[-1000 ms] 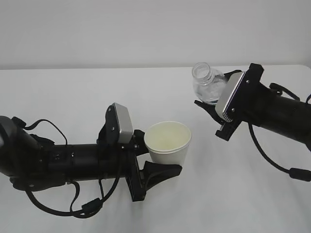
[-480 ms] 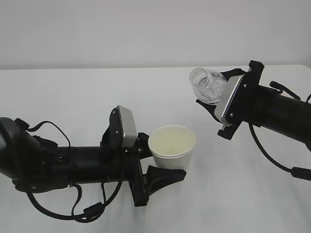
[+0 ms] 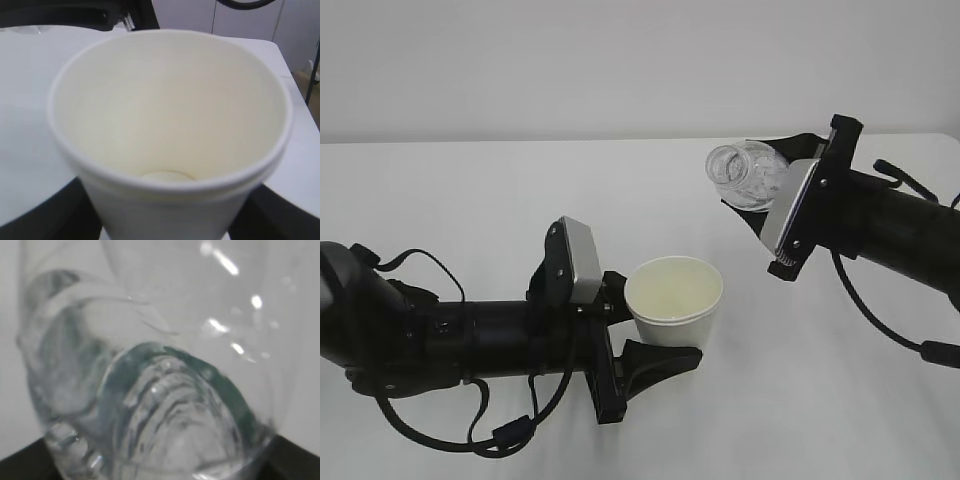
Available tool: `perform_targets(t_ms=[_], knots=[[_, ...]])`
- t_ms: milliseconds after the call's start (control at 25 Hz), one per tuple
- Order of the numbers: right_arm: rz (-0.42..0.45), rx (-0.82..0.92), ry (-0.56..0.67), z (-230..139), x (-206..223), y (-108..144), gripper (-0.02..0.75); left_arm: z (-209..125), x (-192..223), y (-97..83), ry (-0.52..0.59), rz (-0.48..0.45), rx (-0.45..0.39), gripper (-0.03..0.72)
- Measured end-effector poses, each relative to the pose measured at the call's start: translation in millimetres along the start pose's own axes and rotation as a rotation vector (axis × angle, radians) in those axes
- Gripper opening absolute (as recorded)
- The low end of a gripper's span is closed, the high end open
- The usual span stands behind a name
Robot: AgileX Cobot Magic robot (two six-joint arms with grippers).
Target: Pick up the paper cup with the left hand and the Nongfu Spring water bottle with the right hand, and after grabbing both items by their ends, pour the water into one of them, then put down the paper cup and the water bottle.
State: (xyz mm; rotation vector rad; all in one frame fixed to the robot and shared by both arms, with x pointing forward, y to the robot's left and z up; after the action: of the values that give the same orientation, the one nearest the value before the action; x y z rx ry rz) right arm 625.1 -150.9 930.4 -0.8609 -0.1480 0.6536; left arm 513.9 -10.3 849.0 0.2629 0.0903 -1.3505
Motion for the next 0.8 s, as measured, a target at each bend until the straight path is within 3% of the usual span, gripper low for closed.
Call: perform_targets(t_ms=[600,800], knots=[[-0.014,-0.113,-0.019,3.4,0.0,-2.2,0.491,-0.1,0.0,-0.9,0.001,-0.005,0.005,0.480],[-0.017,-0.146,-0.022,3.9,-0.1,-2.6,0.491,2.2,4.8,-10.8,-0.003,-0.034,0.012,0.480]])
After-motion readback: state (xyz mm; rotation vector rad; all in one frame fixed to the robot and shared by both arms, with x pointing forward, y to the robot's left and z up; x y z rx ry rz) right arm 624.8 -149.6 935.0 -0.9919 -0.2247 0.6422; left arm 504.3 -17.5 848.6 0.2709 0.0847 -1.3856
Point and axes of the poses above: a point on each arm's last joint axis where the gripper is mounted, x pointing out along that axis toward the gripper, y along the wrist's bending axis when the last joint is at zero, z = x × y, the point moved 8 cm from there along x, pointing out along that axis toward the gripper, and after that the axes turned 9 degrees about x, right-handed, at the moved point
